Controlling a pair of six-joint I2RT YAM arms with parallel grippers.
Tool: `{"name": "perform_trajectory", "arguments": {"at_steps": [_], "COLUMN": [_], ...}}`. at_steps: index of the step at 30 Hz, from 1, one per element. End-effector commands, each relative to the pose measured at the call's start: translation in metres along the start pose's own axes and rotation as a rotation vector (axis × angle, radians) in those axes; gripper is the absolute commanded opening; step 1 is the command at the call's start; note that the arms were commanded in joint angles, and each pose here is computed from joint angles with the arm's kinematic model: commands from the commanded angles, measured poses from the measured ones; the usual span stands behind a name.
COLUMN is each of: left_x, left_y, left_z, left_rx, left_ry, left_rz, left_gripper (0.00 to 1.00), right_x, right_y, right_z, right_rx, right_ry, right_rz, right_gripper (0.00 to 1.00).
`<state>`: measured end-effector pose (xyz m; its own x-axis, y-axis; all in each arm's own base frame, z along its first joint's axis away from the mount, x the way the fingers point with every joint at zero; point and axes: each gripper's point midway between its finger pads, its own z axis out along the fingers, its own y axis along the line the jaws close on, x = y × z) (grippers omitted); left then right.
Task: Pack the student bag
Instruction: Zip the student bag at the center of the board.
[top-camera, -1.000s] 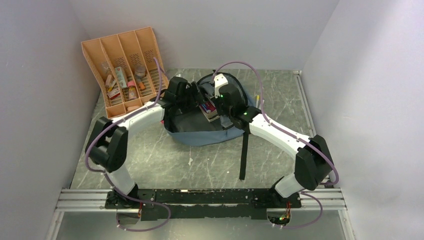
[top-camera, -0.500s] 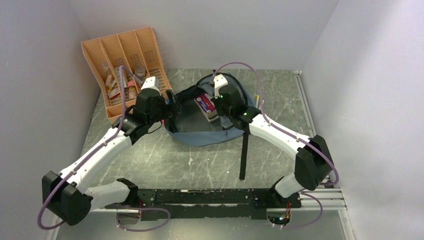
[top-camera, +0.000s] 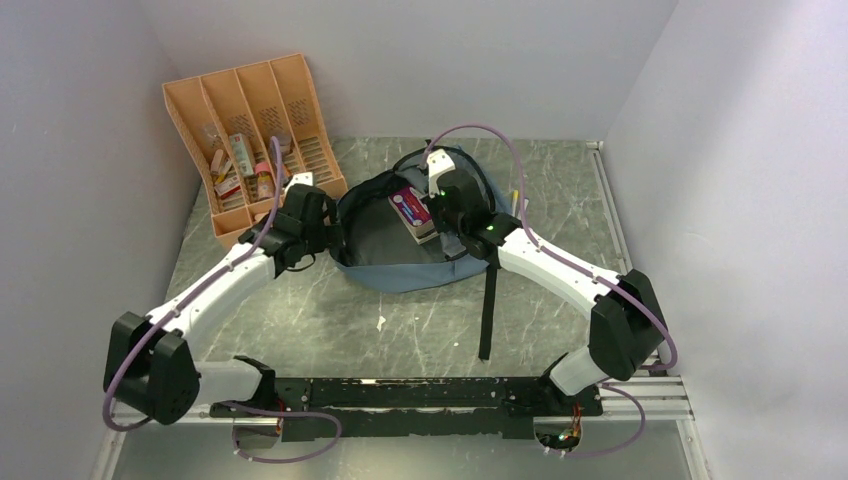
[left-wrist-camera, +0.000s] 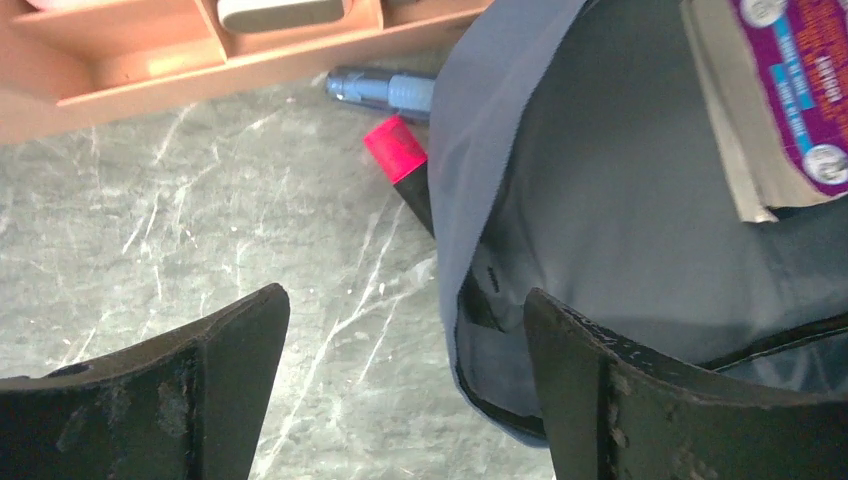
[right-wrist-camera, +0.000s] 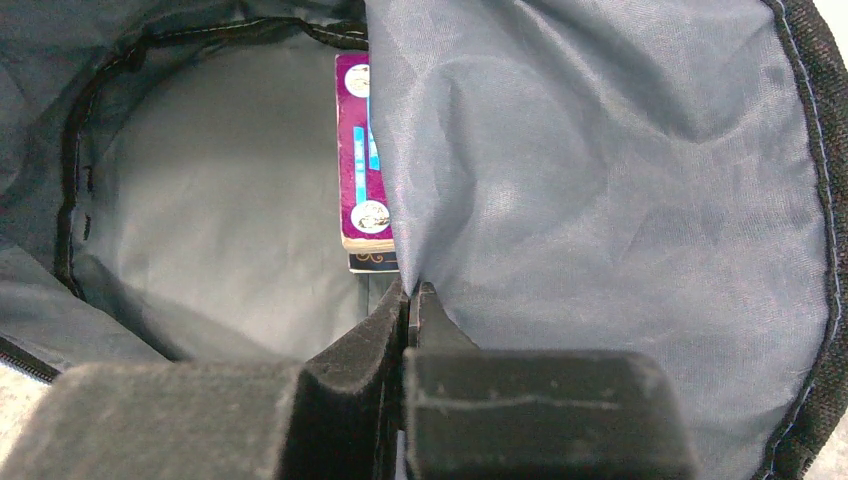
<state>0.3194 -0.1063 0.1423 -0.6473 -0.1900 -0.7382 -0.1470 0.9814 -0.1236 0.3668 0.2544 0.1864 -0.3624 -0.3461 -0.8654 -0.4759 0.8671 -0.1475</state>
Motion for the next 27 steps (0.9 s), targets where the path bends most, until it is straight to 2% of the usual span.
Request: {"name": "perform_trajectory", "arguments": {"at_steps": [1,9,16,19,24,27], "left_x": [0.012,0.015,0.018,0.020,0.021,0.019], "left_y": [0.000,-0.003,-0.004,-0.007,-0.017,-0.027], "left_z": [0.015,0.027,0.030,0.031,0.032,0.029], "left_rx": [0.035,0.082,0.099,0.115,0.170,0.230], "left_ry": [0.064,0.101,0.120,0.127,0.147,0.141], "left_rz": [0.004,-0.040,-0.046,-0.040,-0.024,-0.010], "left_gripper": [0.86,0.57,0.47,0.37,0.09,0.05], "right_x": [0.002,0.002,0.003,0.003,0.005,0.004], "right_y": [0.008,0.008,0.011,0.013,0.018,0.016], "right_z": [0.000,-0.001,0.002,0.003,0.004,0.004], "right_rx": [-0.032,-0.034,-0.046,-0.058,-0.085,-0.070], "right_ry": [0.000,-0.002,0.001,0.005,0.015,0.017], "right_rz": [-0.012,-0.016,-0.015,-0.019,-0.043,-0.045], "right_gripper": [0.00,0.00,0.00,0.00,0.01,0.00]}}
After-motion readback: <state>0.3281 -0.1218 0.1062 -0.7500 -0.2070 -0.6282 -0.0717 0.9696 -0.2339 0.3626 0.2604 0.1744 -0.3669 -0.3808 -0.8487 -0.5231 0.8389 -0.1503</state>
